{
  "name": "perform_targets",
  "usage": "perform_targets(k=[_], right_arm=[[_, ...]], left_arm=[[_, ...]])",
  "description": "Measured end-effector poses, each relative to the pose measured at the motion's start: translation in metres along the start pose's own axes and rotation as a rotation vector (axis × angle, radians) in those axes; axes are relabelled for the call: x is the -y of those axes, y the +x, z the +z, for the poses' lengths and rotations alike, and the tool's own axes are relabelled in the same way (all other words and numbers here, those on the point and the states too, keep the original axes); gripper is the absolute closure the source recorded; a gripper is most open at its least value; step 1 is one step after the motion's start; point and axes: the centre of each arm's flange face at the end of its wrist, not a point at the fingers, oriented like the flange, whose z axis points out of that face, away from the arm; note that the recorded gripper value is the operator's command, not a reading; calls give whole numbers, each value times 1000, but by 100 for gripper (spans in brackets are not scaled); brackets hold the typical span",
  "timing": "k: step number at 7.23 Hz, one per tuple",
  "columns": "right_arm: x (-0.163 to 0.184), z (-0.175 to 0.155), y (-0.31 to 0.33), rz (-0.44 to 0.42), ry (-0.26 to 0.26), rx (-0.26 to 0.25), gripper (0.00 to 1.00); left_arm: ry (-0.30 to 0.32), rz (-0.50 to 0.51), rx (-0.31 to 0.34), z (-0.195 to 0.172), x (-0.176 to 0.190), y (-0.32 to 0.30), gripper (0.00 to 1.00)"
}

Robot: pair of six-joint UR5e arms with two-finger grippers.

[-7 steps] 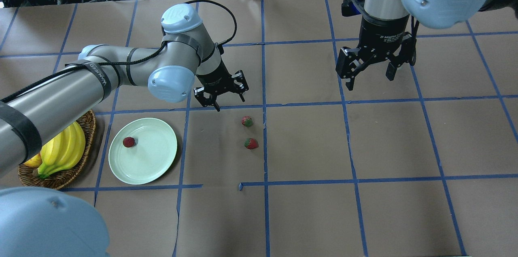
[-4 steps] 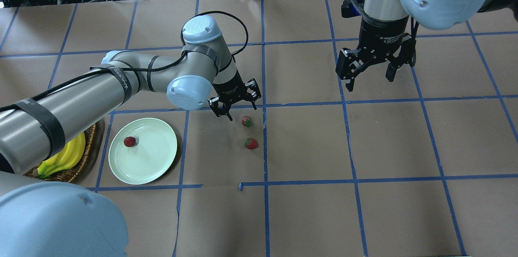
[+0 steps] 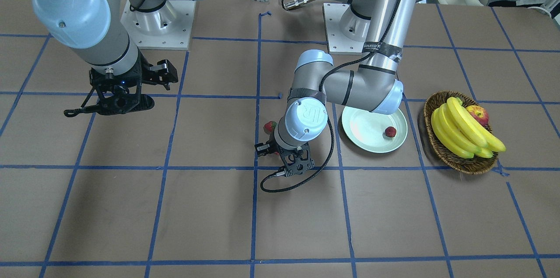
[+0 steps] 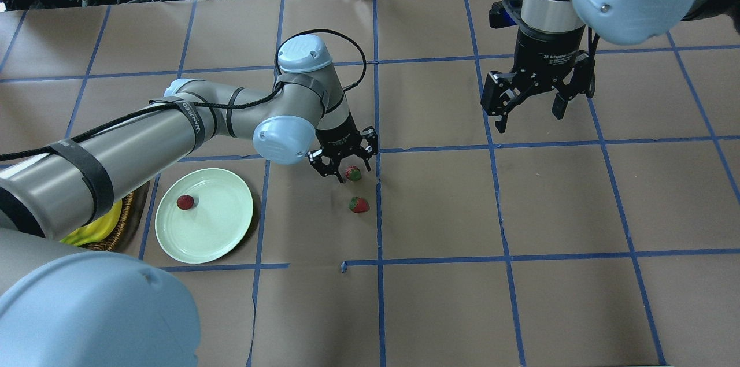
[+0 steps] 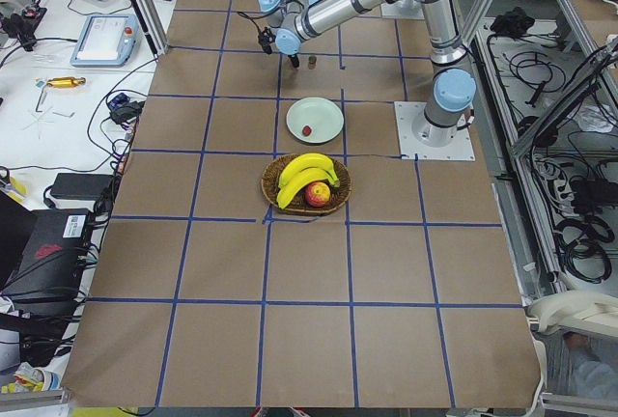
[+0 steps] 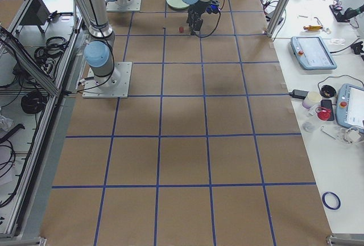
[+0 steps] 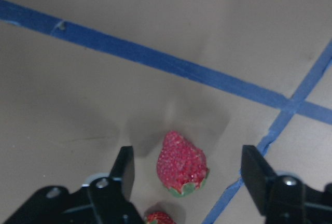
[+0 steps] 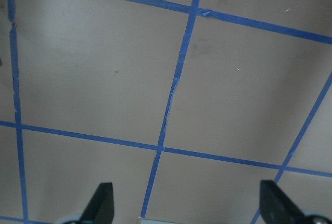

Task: Collect all strawberries into plate
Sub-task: 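Lower the left gripper and close it on a strawberry, then carry the strawberry onto the green plate and release it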

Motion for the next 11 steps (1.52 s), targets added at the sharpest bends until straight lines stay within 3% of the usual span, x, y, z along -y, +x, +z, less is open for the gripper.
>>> perform_targets(k=[1, 3, 5, 6, 9, 11], right_arm=[[0, 0, 3, 3, 1, 2, 0], [0, -1, 5, 6, 4, 3, 0], [0, -1, 5, 4, 4, 3, 0], [0, -1, 6, 0, 3, 3, 0], [0, -2, 8, -3, 9, 3, 0], [1, -4, 9, -5, 22, 0, 0]], left_arm=[[1, 20, 0, 0, 0, 0, 100], [17, 80, -8, -11, -1, 2, 100], [66, 162, -15, -49, 2, -6, 100], [77, 213, 18, -67, 7, -21, 100], [-39, 395, 204, -96, 30, -106, 100], [-145, 497, 277, -99, 44, -161, 100]])
